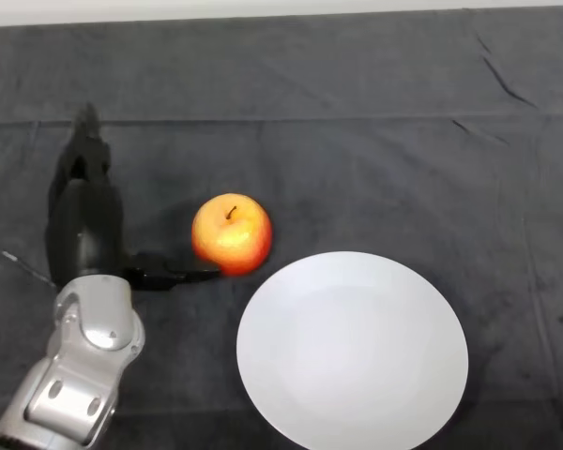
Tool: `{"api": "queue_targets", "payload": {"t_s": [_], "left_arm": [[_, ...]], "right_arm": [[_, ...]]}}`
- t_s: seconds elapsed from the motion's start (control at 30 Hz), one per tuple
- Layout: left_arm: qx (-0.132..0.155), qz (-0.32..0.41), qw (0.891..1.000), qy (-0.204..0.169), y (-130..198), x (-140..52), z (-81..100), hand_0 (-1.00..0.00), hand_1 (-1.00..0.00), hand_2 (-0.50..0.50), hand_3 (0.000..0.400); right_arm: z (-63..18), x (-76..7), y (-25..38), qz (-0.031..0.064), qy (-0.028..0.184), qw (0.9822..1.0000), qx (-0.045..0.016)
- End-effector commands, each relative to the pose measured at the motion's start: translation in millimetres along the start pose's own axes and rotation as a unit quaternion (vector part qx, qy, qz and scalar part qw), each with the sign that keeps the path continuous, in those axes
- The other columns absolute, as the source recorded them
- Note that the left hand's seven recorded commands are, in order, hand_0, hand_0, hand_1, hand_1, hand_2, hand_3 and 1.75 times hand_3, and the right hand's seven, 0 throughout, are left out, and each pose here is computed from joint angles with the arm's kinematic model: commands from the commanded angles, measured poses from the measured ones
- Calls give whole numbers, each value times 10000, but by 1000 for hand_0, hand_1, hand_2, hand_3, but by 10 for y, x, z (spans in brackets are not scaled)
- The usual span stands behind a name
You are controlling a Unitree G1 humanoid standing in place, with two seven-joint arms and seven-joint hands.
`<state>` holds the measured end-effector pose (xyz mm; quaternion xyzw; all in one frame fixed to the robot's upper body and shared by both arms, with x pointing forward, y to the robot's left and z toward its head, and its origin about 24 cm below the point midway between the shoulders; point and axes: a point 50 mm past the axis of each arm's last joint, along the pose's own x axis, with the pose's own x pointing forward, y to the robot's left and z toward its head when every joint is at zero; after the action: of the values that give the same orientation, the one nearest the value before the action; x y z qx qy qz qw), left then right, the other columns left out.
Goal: Move the apple to the plate
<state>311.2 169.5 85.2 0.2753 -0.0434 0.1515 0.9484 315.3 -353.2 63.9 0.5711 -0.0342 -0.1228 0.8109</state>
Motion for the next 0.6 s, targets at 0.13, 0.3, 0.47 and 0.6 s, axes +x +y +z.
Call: {"api": "queue_targets", "payload": {"t_s": [0.13, 0.3, 0.47, 0.6], "left_arm": [[-12, -176, 9996, -209, -115, 123, 129, 0, 0, 0, 0], [-41, -349, 9991, -223, -231, 145, 193, 0, 0, 0, 0], [-71, -538, 9982, -270, -375, 146, 266, 0, 0, 0, 0], [-88, -685, 9971, -312, -459, 149, 304, 0, 0, 0, 0]], "right_arm": [[69, -17, 0, 30, -163, 9998, 69], [70, -17, 0, 30, -163, 9998, 70], [70, -17, 0, 30, -163, 9998, 72], [71, -17, 0, 31, -163, 9998, 74]]}}
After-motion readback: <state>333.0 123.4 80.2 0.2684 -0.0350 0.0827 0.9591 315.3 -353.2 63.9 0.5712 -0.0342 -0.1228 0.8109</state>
